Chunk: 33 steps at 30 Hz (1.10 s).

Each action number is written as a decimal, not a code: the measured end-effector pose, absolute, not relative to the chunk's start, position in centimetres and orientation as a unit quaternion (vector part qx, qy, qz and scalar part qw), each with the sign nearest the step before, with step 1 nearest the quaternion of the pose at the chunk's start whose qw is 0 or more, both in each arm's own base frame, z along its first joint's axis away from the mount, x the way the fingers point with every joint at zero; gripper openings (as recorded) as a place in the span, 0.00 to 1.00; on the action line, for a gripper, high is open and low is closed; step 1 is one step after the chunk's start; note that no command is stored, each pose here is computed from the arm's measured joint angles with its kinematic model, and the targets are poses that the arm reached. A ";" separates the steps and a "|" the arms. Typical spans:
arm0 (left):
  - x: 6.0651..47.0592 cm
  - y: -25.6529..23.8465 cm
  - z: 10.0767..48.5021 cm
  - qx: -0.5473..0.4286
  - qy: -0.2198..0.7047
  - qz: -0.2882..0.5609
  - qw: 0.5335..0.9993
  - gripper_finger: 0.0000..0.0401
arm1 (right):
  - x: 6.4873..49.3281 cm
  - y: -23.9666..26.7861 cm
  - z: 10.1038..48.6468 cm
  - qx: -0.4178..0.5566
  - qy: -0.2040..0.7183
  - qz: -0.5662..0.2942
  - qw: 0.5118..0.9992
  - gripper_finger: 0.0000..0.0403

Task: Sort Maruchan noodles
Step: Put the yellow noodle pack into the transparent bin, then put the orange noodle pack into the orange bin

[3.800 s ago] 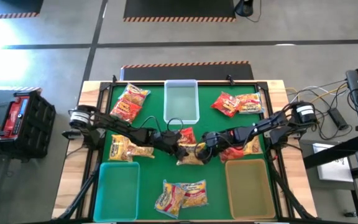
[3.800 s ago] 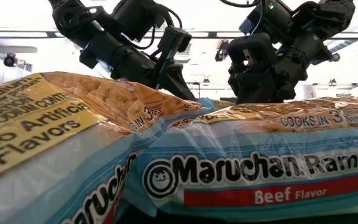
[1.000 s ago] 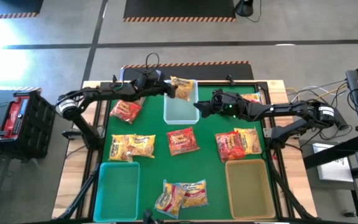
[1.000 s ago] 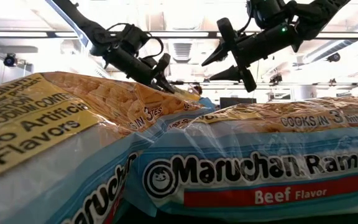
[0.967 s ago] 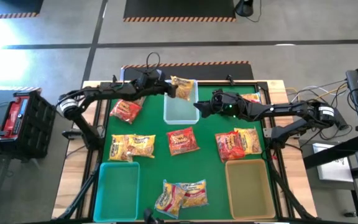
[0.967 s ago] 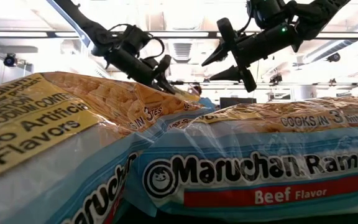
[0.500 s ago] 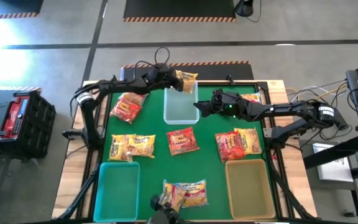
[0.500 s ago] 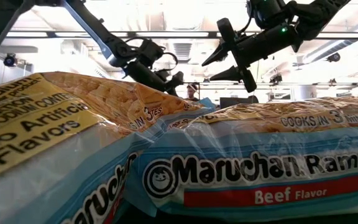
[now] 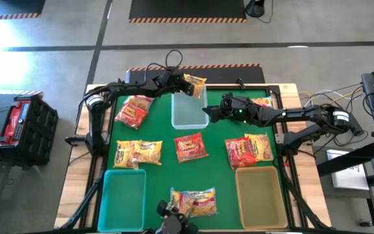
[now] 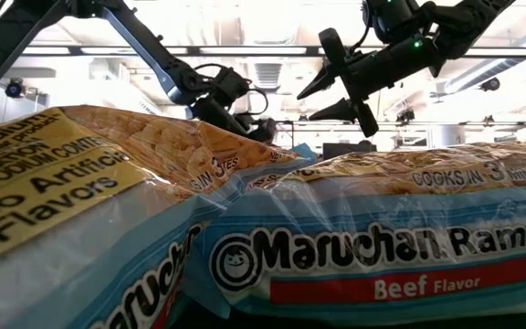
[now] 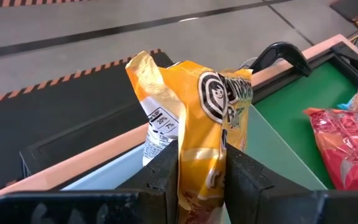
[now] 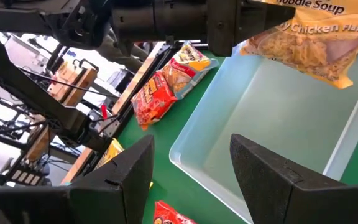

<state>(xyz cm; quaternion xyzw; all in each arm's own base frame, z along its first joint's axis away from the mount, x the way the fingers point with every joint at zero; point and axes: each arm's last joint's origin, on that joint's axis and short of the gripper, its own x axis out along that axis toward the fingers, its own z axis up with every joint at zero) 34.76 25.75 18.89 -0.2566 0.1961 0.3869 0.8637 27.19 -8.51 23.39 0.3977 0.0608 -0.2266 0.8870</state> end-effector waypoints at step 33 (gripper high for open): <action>34.3 26.8 24.5 -0.137 0.364 0.415 0.822 0.42 | 24.2 -7.4 24.0 0.437 0.151 -0.238 0.854 0.50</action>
